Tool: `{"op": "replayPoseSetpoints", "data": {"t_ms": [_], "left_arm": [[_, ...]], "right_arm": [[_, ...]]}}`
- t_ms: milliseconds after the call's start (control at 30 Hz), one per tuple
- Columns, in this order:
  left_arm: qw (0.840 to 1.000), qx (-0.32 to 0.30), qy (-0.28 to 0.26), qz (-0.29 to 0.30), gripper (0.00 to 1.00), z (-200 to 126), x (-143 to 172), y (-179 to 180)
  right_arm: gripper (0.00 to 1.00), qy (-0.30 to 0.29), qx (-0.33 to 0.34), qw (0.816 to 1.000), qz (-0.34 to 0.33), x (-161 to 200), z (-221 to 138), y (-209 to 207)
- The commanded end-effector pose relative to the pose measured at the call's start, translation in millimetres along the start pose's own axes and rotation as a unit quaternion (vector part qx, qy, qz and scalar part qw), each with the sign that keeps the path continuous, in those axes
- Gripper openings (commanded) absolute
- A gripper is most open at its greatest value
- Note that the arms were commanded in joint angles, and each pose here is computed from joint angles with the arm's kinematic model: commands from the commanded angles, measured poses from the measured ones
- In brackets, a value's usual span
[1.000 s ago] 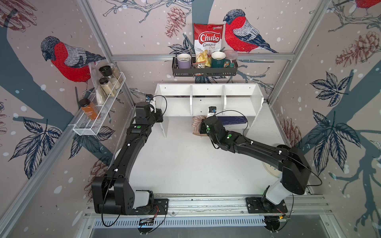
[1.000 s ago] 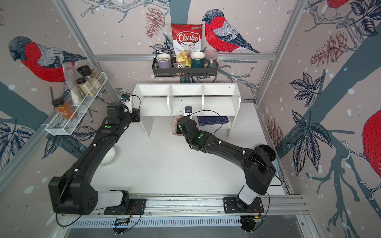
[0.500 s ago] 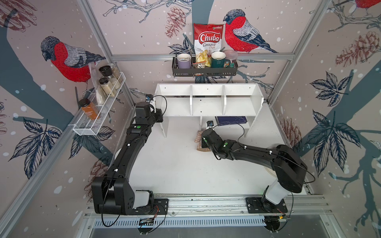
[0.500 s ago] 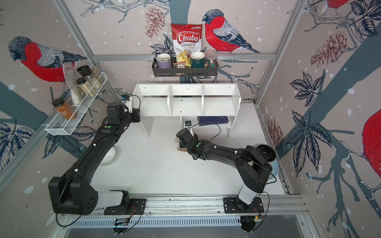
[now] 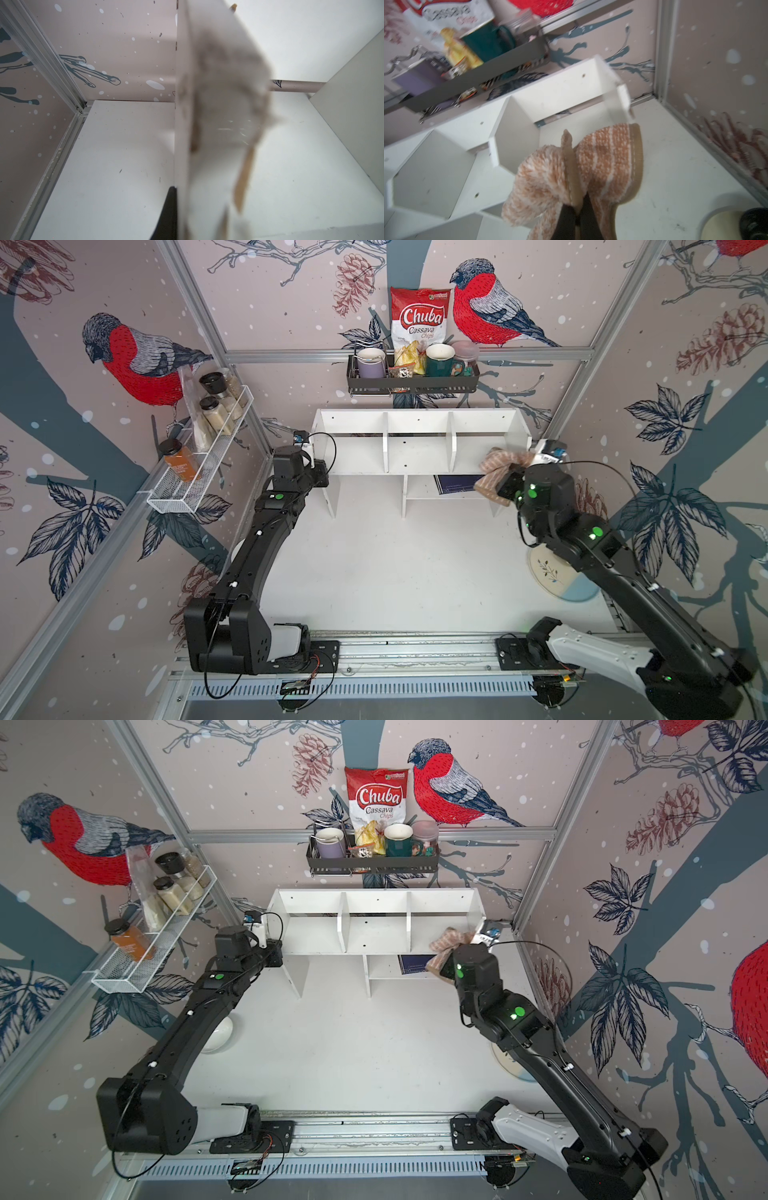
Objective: Wipe the bookshelf clean with a cloth
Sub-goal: Wipe the dust from the shelf.
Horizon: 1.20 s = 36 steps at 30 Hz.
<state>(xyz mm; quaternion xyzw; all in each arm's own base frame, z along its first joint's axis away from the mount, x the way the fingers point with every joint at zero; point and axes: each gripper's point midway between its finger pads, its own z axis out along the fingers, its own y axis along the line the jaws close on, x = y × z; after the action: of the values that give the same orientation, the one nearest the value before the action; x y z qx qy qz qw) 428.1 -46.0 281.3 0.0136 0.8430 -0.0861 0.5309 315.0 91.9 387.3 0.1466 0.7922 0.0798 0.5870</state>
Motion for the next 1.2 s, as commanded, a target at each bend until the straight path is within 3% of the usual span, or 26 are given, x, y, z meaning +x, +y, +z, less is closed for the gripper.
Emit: {"op": "replayPoseSetpoints", "data": {"t_ms": [0,100,300,367,467,500,600,700,833,967,1067,1167], "left_arm": [[0.993,0.096,-0.008,-0.074,0.0,-7.3,-10.0,-33.0],[0.993,0.096,-0.01,-0.074,0.0,-8.5,-10.7,-33.1],[0.992,0.098,-0.006,-0.076,0.0,-5.9,-8.8,-33.6],[0.992,0.099,-0.006,-0.077,0.0,-5.3,-8.3,-33.7],[0.992,0.098,-0.004,-0.077,0.0,-5.1,-7.4,-33.5],[0.992,0.098,-0.005,-0.077,0.0,-5.2,-7.9,-33.4],[0.992,0.099,-0.004,-0.077,0.0,-4.1,-7.4,-33.6],[0.992,0.099,-0.003,-0.077,0.0,-3.4,-6.9,-33.7],[0.992,0.099,-0.002,-0.078,0.0,-2.9,-6.4,-33.4],[0.992,0.098,-0.001,-0.077,0.0,-2.9,-5.9,-33.3],[0.992,0.097,-0.001,-0.076,0.0,-3.2,-6.1,-32.7],[0.992,0.097,-0.002,-0.075,0.0,-3.8,-6.5,-32.8]], "right_arm": [[0.0,0.076,-0.015,0.997,-0.007,8.1,22.2,-5.8],[0.0,0.097,-0.038,0.995,0.011,1.8,50.7,3.9],[0.0,0.138,-0.028,0.99,-0.005,22.8,104.7,19.1],[0.15,0.147,-0.013,0.989,-0.011,30.2,114.3,15.4],[0.62,0.163,0.0,0.986,-0.022,41.7,116.1,9.5],[0.73,0.164,0.004,0.986,-0.024,43.9,113.8,6.8],[0.9,0.157,0.009,0.987,-0.037,44.5,103.5,3.8],[0.95,0.151,0.02,0.987,-0.06,45.1,92.9,2.2],[0.85,0.153,0.034,0.985,-0.071,54.7,96.9,-2.7],[0.6,0.163,0.045,0.983,-0.072,61.4,114.6,-2.0],[0.57,0.165,0.05,0.982,-0.071,61.2,129.4,2.0],[0.29,0.158,0.056,0.983,-0.071,55.1,141.9,4.9]]}}
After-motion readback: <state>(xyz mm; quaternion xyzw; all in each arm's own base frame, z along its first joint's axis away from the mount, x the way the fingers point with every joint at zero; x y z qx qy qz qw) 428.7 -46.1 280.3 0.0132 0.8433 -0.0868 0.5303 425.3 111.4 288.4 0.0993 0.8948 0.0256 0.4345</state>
